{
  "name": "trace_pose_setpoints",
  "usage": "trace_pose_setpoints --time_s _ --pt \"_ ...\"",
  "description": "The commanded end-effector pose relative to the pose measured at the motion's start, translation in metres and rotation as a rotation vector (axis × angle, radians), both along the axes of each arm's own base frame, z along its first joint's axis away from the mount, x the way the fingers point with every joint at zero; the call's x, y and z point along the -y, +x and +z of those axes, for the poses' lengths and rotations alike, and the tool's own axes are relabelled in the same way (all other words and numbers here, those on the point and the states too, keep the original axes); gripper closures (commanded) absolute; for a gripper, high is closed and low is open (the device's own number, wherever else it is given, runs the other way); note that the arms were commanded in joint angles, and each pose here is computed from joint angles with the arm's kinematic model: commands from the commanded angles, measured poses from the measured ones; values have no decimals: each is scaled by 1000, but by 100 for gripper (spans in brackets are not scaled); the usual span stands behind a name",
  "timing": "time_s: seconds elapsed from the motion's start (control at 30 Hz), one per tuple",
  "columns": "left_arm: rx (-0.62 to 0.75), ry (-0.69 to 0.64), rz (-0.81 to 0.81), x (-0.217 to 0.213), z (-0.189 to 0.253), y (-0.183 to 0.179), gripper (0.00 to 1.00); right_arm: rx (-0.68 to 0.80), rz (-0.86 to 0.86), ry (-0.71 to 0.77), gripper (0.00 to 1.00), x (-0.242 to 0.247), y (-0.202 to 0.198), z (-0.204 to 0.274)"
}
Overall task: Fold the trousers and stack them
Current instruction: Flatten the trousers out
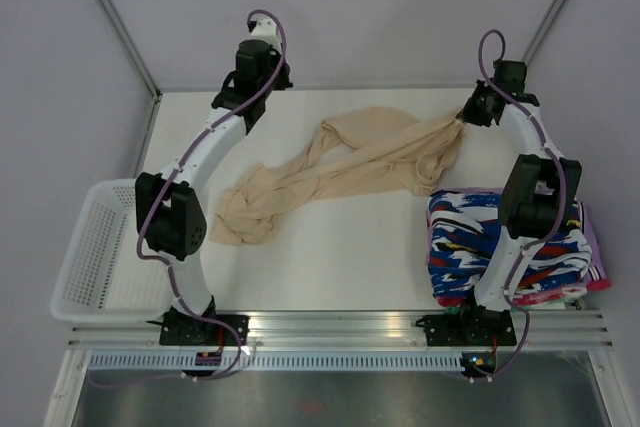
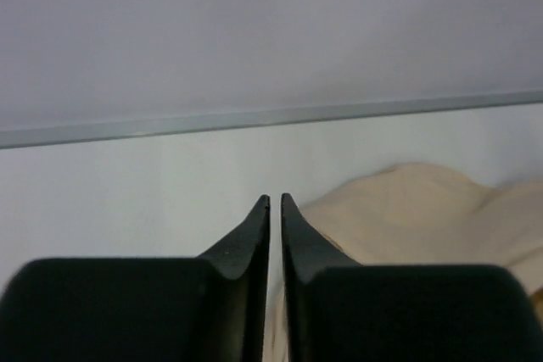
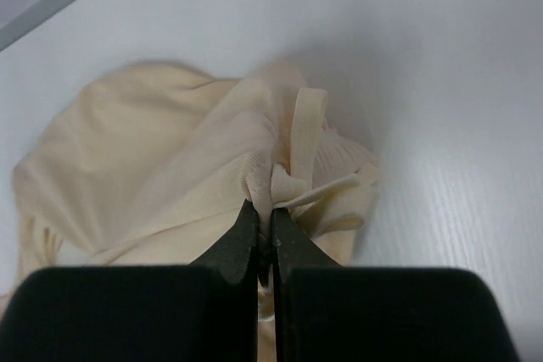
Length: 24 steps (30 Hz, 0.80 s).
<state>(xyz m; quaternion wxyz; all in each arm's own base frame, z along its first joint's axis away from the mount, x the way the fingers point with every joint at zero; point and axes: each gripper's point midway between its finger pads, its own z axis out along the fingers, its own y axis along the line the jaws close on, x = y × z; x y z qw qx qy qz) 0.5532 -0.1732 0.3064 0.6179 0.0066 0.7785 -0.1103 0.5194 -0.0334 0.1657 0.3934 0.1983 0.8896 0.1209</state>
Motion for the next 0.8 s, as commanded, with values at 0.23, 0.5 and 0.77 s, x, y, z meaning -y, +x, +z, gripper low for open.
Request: trace_pose_setpoints --time_s 0.23,0.5,0.77 --pt "-379 75 -223 54 -172 6 48 -22 -91 -52 100 70 53 -21" --pt "-518 62 -425 88 -218 -19 15 -54 -82 -52 99 75 44 -30" --pt "-629 231 -451 98 -266 -50 22 -72 -68 -25 100 72 43 -40"
